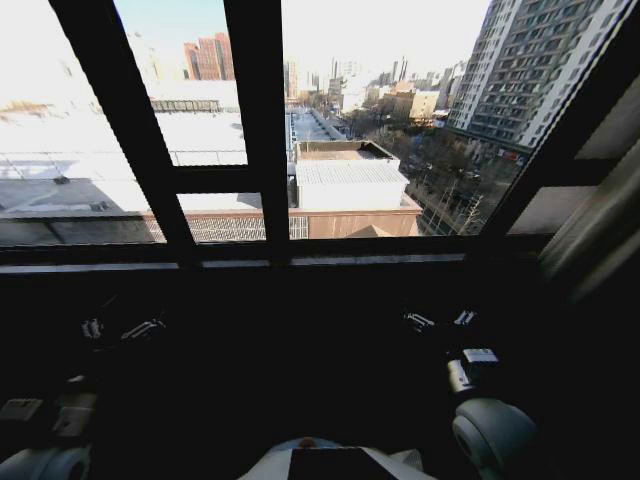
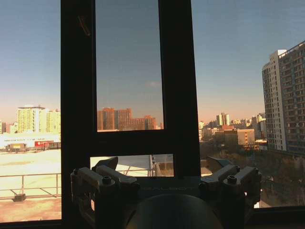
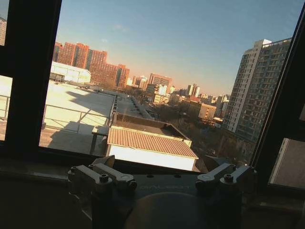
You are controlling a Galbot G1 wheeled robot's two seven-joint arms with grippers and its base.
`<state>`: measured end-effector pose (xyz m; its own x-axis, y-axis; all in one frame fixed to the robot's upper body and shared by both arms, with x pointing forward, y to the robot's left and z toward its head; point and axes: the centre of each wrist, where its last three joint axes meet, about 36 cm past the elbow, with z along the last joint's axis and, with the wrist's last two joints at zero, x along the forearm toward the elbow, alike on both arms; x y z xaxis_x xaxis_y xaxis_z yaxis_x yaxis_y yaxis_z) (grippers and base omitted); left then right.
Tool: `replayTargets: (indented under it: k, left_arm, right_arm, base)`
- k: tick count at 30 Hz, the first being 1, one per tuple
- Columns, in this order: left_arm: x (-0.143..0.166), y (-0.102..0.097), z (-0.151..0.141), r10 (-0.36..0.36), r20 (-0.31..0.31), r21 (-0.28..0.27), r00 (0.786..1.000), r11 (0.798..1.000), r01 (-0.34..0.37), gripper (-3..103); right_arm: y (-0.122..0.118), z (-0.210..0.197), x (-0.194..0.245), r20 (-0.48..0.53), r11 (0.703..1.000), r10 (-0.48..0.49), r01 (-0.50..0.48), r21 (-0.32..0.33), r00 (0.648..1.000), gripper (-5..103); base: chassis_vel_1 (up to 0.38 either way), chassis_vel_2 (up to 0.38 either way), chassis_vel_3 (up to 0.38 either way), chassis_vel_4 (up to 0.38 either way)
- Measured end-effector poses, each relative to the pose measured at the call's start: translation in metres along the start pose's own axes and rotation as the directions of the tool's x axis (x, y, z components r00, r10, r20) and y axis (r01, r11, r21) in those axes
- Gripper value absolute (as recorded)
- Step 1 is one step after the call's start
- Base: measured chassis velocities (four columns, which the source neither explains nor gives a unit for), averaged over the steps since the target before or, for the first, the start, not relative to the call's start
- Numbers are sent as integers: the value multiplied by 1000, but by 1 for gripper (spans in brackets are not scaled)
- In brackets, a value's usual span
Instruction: Open the curtains by pulling them apart, changing their state from closed to fully open.
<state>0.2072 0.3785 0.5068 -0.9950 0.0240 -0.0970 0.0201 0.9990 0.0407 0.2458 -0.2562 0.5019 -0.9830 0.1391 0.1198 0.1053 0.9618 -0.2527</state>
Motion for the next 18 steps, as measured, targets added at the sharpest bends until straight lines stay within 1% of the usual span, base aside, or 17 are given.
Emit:
replayTargets:
  k: [3,10,18]
  left_arm:
    - [0,0,0,0,1,0,1000,1000,0,100]
    - [0,1,2,-6,-3,2,1000,1000,6,100]
    - [-1,1,3,-8,2,2,1000,1000,8,100]
  right_arm:
    - [2,0,0,1,1000,-3,3,0,1000,100]
    - [4,1,-1,3,1000,25,-25,4,1000,100]
    - [3,0,-2,6,999,35,-35,8,999,100]
  base:
    - [-48,-103,50,116]
    - [4,11,-10,-19]
    - [100,14,-86,-6]
